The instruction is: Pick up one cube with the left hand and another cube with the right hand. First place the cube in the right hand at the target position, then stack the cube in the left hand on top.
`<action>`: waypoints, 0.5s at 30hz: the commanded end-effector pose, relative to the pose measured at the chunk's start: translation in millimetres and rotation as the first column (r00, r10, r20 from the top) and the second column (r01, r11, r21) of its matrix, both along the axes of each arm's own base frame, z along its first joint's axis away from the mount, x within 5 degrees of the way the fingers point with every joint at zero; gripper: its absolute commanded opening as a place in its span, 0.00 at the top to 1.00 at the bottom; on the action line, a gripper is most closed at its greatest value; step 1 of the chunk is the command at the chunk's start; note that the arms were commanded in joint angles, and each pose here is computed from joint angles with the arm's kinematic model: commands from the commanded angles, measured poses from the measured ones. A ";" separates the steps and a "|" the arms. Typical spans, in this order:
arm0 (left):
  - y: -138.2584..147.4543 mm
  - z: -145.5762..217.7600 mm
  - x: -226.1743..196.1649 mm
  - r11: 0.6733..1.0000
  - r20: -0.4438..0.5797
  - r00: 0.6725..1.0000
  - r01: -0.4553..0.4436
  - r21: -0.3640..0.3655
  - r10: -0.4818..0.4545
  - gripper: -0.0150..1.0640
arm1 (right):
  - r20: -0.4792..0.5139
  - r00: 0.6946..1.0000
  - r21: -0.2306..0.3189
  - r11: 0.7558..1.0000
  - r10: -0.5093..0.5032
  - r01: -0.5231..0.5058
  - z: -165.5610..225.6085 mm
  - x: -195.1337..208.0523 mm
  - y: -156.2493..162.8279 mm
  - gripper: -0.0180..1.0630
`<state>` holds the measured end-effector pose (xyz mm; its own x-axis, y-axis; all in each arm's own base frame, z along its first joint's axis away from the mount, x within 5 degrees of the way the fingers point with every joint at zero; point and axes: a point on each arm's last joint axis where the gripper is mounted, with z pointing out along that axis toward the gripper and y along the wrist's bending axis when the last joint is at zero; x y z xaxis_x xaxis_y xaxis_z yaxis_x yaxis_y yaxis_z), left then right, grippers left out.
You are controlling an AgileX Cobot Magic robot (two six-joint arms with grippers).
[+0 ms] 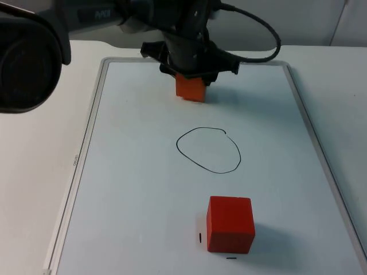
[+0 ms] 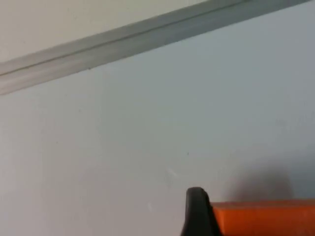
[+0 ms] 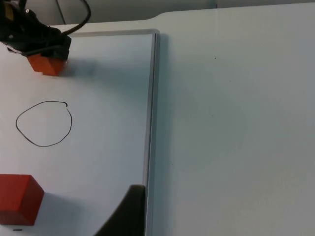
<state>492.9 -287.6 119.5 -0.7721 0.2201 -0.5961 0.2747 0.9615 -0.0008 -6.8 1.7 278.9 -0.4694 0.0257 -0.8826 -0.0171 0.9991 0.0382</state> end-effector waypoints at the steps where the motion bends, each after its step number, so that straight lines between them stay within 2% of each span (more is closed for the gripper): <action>1: -3.8 17.5 0.1 1.000 0.022 1.000 -0.007 -0.014 0.007 0.81 | 0.005 1.000 0.003 1.000 -0.007 0.007 -0.8 0.2 0.1 0.02; 6: 1.0 58.3 -1.7 0.999 0.007 0.999 -0.044 0.016 0.044 0.81 | 0.005 1.000 0.003 1.000 -0.007 0.007 -0.8 0.2 0.1 0.02; 9: 7.0 91.5 -9.1 0.998 -0.013 1.000 -0.021 0.065 0.022 0.81 | 0.005 1.000 0.003 1.000 -0.007 0.007 -0.8 0.2 0.1 0.02; 11: 8.4 101.2 -12.2 0.997 -0.020 1.000 -0.007 0.072 0.008 0.81 | 0.005 1.000 0.003 1.000 -0.007 0.007 -0.8 0.2 0.1 0.02; 13: 6.4 134.1 -15.7 0.998 0.063 0.997 0.053 0.020 -0.055 0.81 | 0.005 1.000 0.003 1.000 -0.007 0.007 -0.8 0.2 0.1 0.02; 14: 6.4 134.1 -15.7 0.998 0.063 0.997 0.053 0.020 -0.055 0.81 | 0.005 1.000 0.003 1.000 -0.007 0.007 -0.8 0.2 0.1 0.02; 15: 3.3 148.9 -20.9 0.995 0.074 0.993 0.094 -0.036 -0.091 0.81 | 0.005 1.000 0.003 1.000 -0.007 0.007 -0.8 0.2 0.1 0.02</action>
